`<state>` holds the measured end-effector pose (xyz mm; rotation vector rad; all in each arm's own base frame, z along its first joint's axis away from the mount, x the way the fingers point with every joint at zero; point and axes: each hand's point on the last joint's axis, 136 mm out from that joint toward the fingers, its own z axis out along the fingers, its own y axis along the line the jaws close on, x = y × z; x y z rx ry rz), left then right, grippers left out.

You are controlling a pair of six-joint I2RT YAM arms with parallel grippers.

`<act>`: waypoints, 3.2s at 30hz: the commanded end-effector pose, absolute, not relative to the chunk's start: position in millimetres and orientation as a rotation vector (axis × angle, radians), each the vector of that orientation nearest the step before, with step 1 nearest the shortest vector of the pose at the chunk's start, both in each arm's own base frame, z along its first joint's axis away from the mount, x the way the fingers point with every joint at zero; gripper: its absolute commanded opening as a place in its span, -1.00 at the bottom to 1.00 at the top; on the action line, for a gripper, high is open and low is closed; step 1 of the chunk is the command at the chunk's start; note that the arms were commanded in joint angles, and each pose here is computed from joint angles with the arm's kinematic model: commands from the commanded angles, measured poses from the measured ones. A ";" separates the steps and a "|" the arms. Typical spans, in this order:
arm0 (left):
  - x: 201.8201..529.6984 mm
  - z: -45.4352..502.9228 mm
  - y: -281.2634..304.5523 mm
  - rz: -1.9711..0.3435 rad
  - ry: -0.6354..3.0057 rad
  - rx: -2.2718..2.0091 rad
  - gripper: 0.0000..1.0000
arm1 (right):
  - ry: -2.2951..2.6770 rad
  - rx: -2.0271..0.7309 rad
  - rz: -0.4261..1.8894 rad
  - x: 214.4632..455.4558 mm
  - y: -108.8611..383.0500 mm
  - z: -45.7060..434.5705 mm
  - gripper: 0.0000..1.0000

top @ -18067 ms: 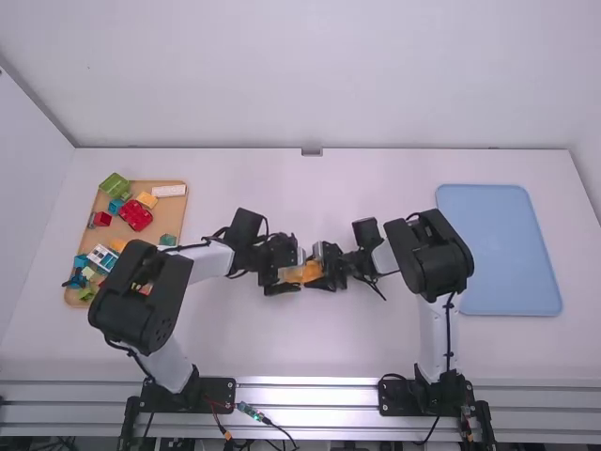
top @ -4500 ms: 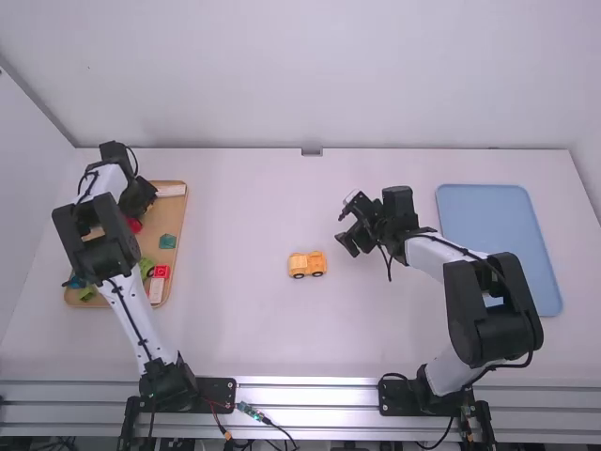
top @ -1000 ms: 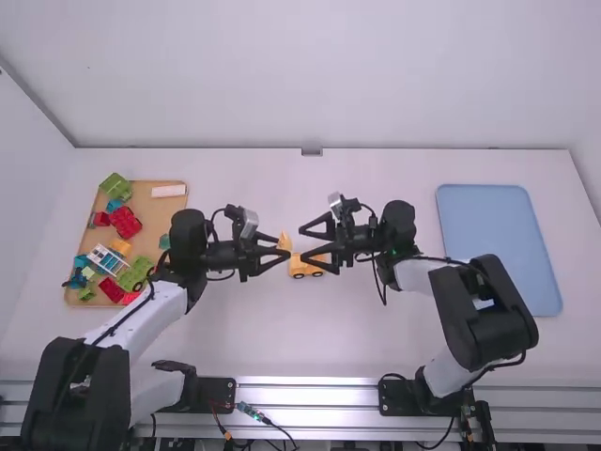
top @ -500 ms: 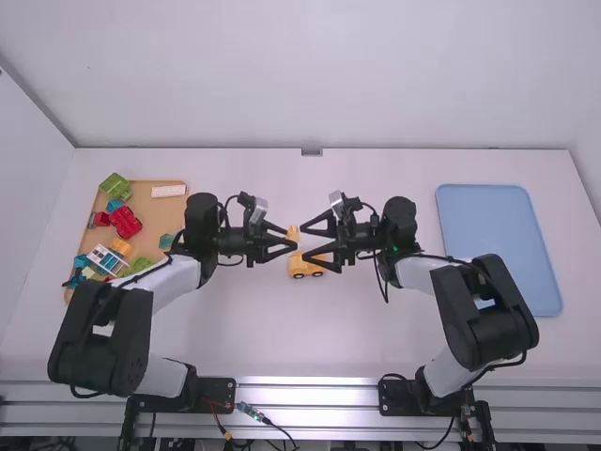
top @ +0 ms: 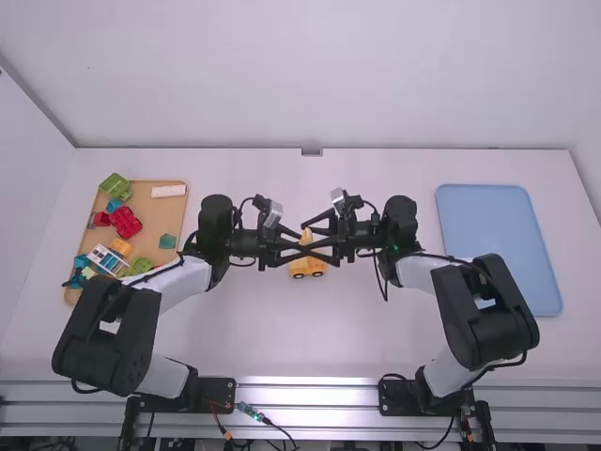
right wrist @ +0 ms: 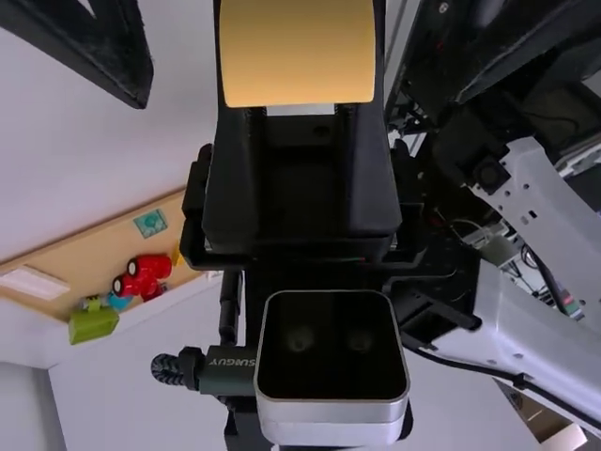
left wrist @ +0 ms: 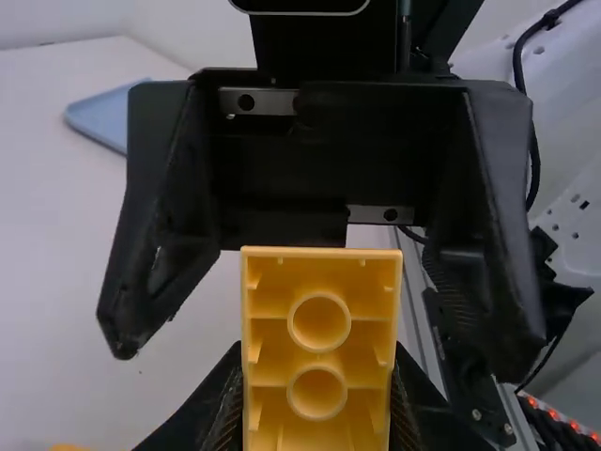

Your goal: Assemble lego blocks to make yellow taxi

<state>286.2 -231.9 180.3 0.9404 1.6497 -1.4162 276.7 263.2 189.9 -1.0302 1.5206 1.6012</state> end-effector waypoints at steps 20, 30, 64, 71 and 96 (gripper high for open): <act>289.1 189.2 -232.9 -1.407 1.615 0.958 -0.97 | 1.473 -1.067 1.578 279.5 262.6 200.3 -0.04; 288.9 189.2 -233.5 -1.405 1.611 0.962 -0.97 | 1.458 -1.087 1.577 277.2 262.3 200.3 -0.07; 288.7 189.8 -233.2 -1.387 1.589 0.977 -0.73 | 1.453 -1.090 1.571 276.1 260.6 198.6 -0.93; 289.0 189.8 -233.3 -1.385 1.589 0.976 0.64 | 1.456 -1.082 1.566 277.8 260.4 198.8 -0.95; 332.0 148.0 -211.8 -1.151 1.893 0.682 0.98 | 2.355 -0.403 0.884 405.6 160.8 116.5 -1.00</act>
